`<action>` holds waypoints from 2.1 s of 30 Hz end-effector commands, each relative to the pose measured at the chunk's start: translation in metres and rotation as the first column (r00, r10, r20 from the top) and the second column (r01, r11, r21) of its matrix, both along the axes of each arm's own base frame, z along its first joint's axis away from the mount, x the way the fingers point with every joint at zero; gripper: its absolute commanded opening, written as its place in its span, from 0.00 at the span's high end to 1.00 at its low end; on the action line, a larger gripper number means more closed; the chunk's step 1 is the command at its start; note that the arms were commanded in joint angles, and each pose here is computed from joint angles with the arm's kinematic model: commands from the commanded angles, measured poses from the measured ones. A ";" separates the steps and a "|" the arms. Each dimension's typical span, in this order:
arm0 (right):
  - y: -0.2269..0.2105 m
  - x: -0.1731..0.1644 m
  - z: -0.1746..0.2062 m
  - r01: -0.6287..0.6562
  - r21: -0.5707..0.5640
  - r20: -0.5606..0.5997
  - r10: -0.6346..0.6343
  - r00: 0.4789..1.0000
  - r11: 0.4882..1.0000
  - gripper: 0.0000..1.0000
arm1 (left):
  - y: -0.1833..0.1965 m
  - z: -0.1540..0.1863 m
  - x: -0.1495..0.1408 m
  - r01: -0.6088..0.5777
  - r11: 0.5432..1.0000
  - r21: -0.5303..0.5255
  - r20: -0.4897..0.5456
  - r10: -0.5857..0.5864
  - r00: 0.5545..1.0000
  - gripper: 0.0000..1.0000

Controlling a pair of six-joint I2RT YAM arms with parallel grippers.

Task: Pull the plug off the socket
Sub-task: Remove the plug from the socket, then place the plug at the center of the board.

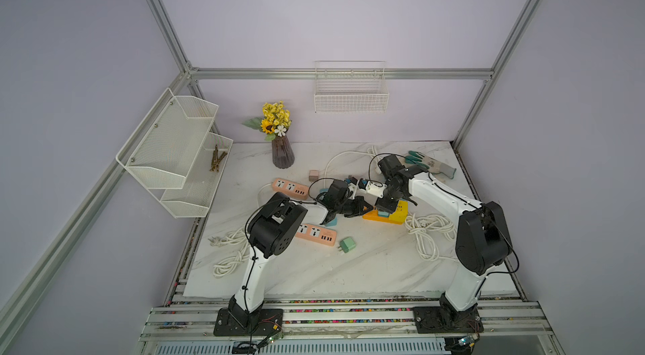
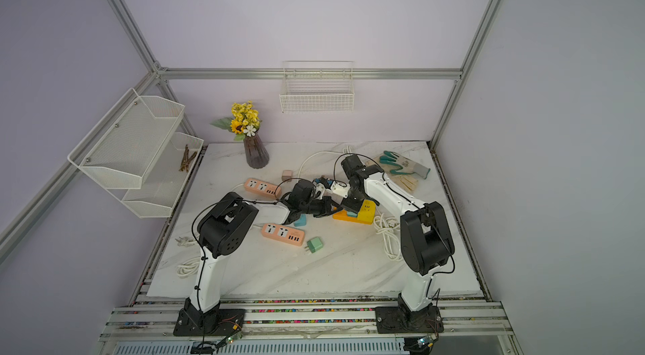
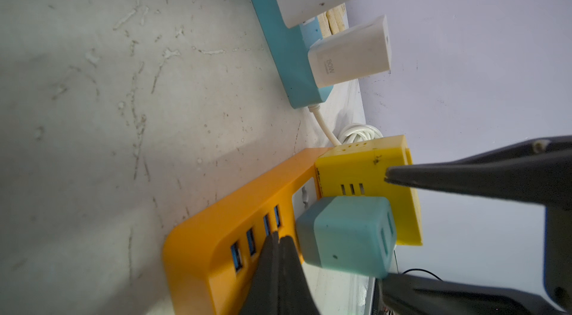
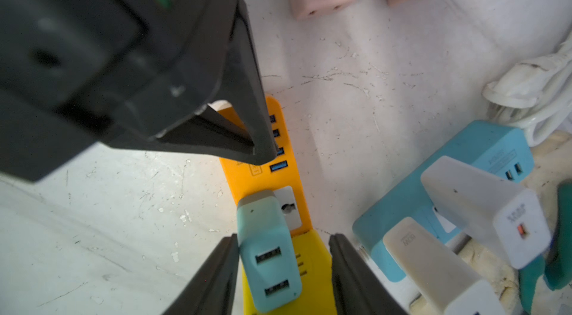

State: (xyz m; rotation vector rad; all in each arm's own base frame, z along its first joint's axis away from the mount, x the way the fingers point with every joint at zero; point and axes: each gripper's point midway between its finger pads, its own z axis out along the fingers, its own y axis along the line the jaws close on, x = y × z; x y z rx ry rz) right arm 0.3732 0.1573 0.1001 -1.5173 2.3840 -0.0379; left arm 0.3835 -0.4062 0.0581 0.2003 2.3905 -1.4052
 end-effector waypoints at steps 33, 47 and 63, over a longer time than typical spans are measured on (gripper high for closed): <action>0.042 0.030 0.063 -0.088 0.278 0.156 0.045 0.987 0.957 1.00 | 0.032 -0.098 -0.030 -0.021 0.966 0.258 -0.234 0.084 0.969 0.97; 0.031 -0.002 0.093 0.173 0.421 0.063 -0.220 0.974 0.890 1.00 | 0.016 0.000 0.010 -0.038 0.993 0.116 -0.081 0.048 0.996 0.90; 0.053 -0.057 0.046 0.749 0.514 -0.522 -0.540 0.660 0.418 1.00 | 0.116 0.144 0.051 -0.269 0.953 0.143 0.255 0.227 0.940 0.69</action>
